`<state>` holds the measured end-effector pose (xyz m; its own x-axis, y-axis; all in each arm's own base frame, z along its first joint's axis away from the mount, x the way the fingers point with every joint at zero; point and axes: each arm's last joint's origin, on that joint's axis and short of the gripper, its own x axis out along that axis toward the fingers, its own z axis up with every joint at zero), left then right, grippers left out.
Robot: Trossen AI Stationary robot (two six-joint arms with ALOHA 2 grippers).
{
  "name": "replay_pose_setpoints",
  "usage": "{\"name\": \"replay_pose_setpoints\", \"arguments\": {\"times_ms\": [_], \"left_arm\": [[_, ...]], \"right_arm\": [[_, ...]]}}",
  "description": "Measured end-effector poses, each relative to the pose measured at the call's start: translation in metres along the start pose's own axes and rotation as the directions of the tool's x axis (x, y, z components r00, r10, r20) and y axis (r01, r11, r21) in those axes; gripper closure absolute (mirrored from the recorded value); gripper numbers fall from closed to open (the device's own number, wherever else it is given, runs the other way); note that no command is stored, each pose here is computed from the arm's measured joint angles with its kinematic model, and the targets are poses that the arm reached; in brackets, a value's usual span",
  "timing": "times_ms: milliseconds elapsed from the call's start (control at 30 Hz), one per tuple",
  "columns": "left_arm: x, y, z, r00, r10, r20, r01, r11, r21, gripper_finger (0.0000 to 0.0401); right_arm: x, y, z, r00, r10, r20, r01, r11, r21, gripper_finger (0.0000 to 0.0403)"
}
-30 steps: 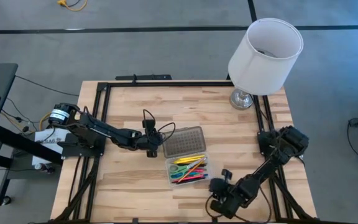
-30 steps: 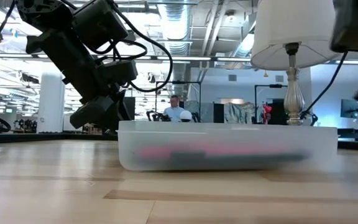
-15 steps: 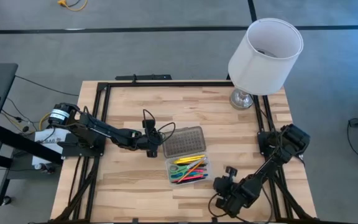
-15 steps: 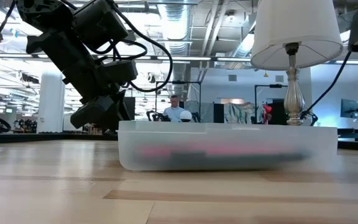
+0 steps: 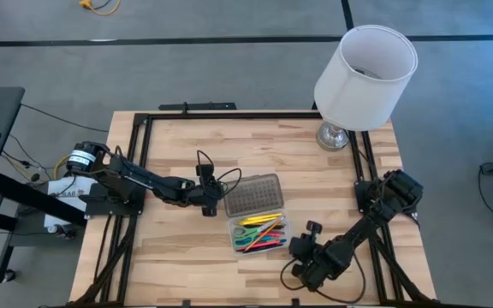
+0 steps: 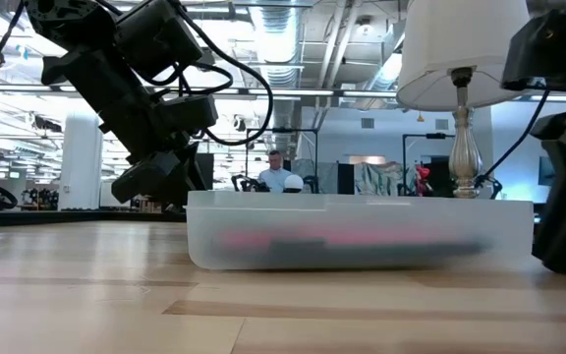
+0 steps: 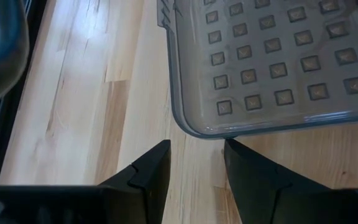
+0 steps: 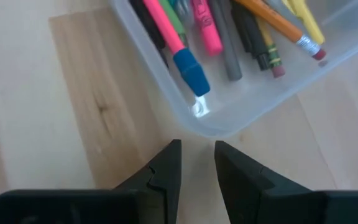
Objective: Pick & place school supplies into a supply box
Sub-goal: Close the gray supply box
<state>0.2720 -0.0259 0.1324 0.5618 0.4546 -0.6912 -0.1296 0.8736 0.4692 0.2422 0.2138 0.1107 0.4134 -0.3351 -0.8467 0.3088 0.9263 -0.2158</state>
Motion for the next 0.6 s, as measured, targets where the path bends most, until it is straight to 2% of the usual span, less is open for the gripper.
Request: {"name": "replay_pose_setpoints", "arguments": {"times_ms": [600], "left_arm": [[0.0023, 0.0036, 0.0039, 0.999, -0.016, 0.034, 0.017, 1.000, -0.013, 0.0255]], "right_arm": [[0.0008, -0.0008, 0.0013, 0.999, -0.028, 0.044, 0.028, 1.000, 0.001, 0.0310]]}}
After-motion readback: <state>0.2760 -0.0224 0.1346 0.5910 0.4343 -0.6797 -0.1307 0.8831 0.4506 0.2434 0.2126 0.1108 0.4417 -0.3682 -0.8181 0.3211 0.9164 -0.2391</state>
